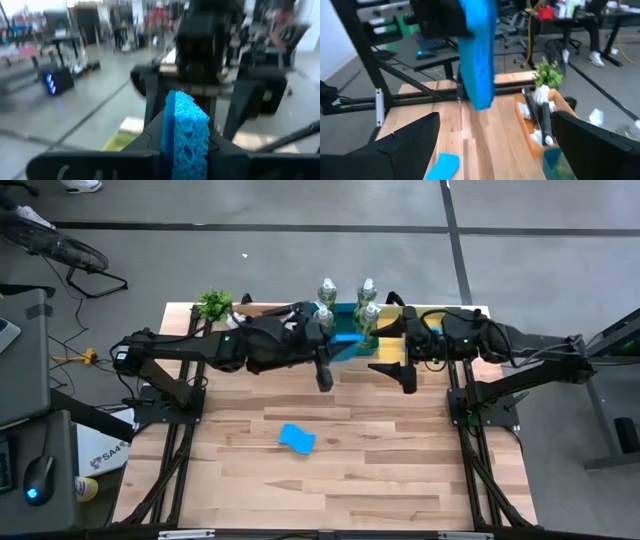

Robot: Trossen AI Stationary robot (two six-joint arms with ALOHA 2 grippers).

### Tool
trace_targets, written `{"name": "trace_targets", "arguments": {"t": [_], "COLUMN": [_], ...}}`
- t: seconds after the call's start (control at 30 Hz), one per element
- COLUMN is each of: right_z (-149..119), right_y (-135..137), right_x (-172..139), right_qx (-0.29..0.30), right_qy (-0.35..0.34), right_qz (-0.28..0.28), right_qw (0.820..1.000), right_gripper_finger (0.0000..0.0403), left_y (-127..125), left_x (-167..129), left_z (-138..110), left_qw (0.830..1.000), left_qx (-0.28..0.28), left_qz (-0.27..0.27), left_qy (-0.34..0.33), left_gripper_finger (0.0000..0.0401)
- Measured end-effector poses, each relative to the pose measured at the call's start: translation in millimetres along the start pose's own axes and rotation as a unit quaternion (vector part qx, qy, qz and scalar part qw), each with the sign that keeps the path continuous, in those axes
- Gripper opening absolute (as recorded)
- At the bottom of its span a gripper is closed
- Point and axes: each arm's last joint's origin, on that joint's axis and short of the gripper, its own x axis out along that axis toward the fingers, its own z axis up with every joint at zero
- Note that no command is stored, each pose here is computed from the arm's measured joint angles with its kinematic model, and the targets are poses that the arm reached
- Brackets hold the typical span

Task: Pick & Place Kitchen Sink Supplies
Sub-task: Put the blue sponge into the yellow bin

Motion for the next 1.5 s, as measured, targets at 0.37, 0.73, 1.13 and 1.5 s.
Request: {"name": "trace_targets", "arguments": {"t": [0.37,0.73,1.13,1.5], "right_z": [18.0,20.8,22.0,22.4], "right_y": [4.6,7.4,7.3,7.2], "right_x": [0.0,19.2,18.9,18.7], "right_qx": [-0.020,-0.025,-0.023,-0.024], "right_qy": [-0.092,-0.118,-0.125,-0.128], "right_qz": [0.056,0.083,0.078,0.078], "right_qw": [0.994,0.989,0.989,0.989], "right_gripper_finger": [0.0375,0.0346,0.0241,0.0128], "left_y": [0.0,-5.1,-4.7,-4.6], "left_x": [-1.8,7.9,7.2,7.0], "left_z": [19.2,18.5,20.6,20.8], "left_qw": [0.995,0.991,0.989,0.989], "left_qx": [-0.011,-0.013,-0.018,-0.025], "left_qz": [-0.017,-0.030,-0.028,-0.029], "left_qy": [-0.096,-0.132,-0.143,-0.143], "left_gripper_finger": [0.0035,0.0035,0.0035,0.0035]}}
